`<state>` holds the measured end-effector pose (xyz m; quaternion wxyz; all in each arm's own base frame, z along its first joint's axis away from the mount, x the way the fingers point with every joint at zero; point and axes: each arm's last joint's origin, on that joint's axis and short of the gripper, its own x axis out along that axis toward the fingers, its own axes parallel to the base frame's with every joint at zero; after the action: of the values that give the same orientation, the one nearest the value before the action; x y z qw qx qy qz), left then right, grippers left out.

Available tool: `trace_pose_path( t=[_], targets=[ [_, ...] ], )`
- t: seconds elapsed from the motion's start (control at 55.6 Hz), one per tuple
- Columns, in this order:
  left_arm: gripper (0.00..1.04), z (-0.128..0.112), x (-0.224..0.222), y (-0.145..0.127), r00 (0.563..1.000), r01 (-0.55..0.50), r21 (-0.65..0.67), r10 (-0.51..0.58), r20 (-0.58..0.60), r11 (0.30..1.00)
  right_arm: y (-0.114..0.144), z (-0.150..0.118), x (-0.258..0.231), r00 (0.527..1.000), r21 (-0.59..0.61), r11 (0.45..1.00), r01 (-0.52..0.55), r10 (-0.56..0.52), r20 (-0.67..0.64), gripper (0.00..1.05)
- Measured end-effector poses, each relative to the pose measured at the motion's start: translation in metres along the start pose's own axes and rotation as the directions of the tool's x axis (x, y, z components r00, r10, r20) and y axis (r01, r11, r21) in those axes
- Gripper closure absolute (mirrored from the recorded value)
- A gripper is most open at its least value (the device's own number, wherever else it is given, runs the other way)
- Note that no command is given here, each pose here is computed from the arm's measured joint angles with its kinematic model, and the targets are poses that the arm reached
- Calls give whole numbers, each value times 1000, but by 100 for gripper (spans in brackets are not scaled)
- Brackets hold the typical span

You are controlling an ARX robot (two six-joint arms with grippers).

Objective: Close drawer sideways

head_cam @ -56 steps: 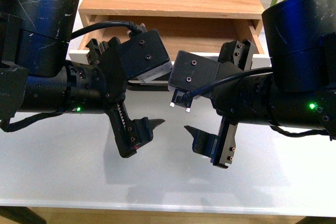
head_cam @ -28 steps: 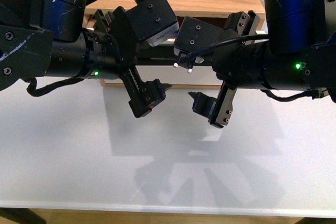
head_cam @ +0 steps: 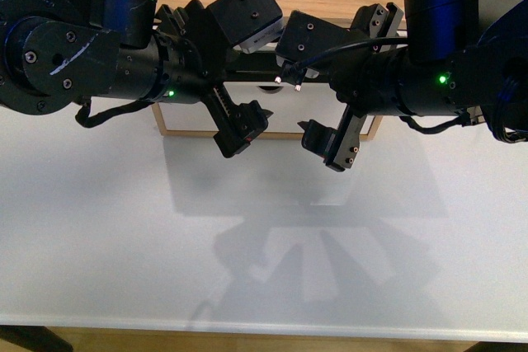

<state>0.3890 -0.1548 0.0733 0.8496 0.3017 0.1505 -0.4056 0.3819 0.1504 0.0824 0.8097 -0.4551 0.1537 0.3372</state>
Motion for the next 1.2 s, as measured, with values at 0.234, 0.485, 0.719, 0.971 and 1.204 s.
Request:
trace_pose_path(
  t=[0.234, 0.485, 0.719, 0.971, 1.204],
  targets=[
    [9, 0, 9, 7, 999, -38, -27, 37, -27, 999, -3, -2, 9, 999, -10, 999, 42, -42, -10, 9],
    [9, 0, 9, 6, 999, -42, -41, 40, -36, 998, -2, -1, 5, 999, -13, 999, 38, -38, -4, 9],
    [9, 4, -11, -2, 999, -39, -49, 39, -10, 998, 2, 1, -18, 999, 40, 999, 31, -32, 9, 9],
    [9, 26, -100, 13, 968, -187, -294, 227, 108, 937, -10, -6, -105, 970, 334, 923, 193, -231, 77, 9],
    [9, 17, -170, 33, 903, -318, -492, 417, 103, 811, -13, -28, -162, 904, 447, 797, 406, -423, -66, 9]
  ],
)
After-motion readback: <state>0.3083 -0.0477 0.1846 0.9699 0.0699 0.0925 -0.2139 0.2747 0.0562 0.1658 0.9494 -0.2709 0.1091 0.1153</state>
